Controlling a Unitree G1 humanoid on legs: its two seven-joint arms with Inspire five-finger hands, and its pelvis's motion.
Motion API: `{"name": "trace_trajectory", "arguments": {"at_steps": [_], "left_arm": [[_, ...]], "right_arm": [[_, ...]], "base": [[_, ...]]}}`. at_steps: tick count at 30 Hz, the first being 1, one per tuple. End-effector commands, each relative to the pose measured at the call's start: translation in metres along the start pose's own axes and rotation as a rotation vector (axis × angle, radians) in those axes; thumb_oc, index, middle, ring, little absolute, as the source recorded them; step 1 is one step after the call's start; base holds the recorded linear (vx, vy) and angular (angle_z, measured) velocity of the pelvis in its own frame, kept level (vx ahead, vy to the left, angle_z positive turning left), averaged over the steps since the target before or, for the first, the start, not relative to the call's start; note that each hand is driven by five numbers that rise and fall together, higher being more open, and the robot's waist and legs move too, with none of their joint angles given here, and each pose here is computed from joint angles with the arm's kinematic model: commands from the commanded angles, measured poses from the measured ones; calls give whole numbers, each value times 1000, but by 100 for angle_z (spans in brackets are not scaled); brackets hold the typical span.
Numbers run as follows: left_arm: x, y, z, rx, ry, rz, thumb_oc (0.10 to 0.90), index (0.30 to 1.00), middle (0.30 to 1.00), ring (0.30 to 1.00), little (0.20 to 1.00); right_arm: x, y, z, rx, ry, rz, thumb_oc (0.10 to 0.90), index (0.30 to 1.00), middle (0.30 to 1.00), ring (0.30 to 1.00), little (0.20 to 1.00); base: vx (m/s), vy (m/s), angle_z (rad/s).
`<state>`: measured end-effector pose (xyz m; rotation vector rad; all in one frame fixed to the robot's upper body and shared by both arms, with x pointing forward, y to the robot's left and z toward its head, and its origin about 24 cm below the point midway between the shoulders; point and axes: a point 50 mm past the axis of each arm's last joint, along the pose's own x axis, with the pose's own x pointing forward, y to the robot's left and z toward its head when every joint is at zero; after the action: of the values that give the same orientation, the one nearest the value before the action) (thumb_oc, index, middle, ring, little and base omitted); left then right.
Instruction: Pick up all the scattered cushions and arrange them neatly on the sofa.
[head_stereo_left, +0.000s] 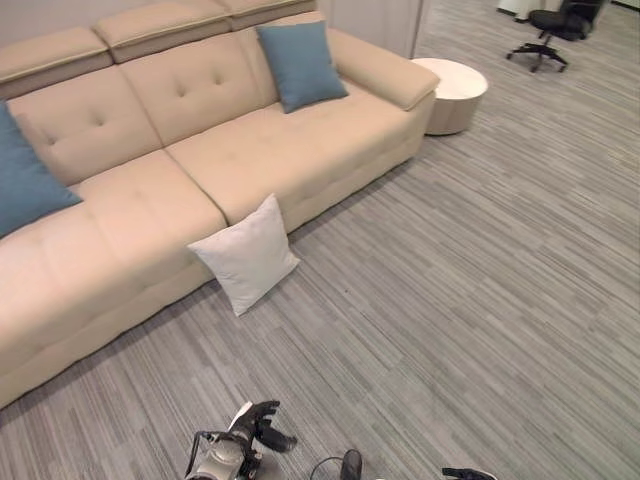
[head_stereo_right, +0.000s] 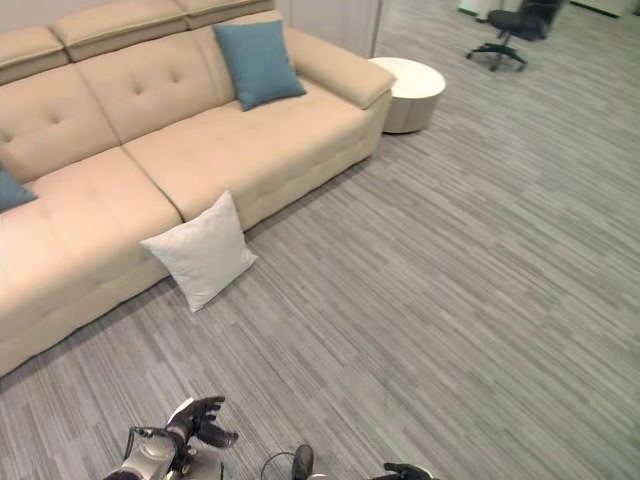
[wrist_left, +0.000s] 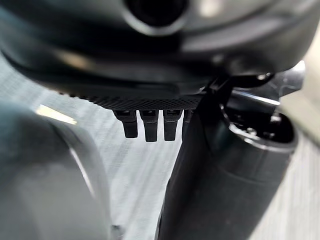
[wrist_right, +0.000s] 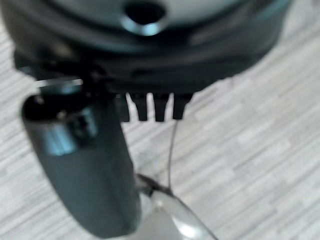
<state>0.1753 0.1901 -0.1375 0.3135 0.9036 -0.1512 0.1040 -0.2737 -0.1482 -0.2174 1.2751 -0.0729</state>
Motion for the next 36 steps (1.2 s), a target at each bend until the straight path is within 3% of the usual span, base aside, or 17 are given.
{"name": "trace_trajectory", "arguments": {"at_steps": [1,10,18,20,27,30,32,36], "left_arm": [[-6,24,-13,48,20,65,800,900,900,900,900],[-32,36,-85,-65,275,130,800,900,900,900,900],[-16,40,-44,-16,145,139,800,900,900,900,900],[-12,47,-27,9,80,149,800,900,900,900,900],[-6,49,-8,131,29,140,800,900,900,900,900],[-8,47,-18,138,73,125,800,900,900,900,900],[-16,43,-47,96,176,120,800,900,900,900,900],[-27,40,-76,10,268,131,800,900,900,900,900]], "right_arm": [[-4,-22,16,-3,-73,-63,800,900,900,900,900],[-2,4,61,-235,-191,-2,800,900,900,900,900],[-12,22,120,-275,-403,9,800,900,900,900,900],[-16,6,122,-256,-418,-5,800,900,900,900,900],[-8,-9,76,-260,-270,-33,800,900,900,900,900],[-5,-11,53,-248,-189,-28,800,900,900,900,900],[-2,-9,20,-208,-75,-12,800,900,900,900,900],[-1,-2,1,-178,-17,8,800,900,900,900,900]], "base": [[469,7,17],[485,70,-5],[453,142,51],[408,-64,53],[348,-200,57],[314,-238,68],[327,-404,67],[199,-417,55]]}}
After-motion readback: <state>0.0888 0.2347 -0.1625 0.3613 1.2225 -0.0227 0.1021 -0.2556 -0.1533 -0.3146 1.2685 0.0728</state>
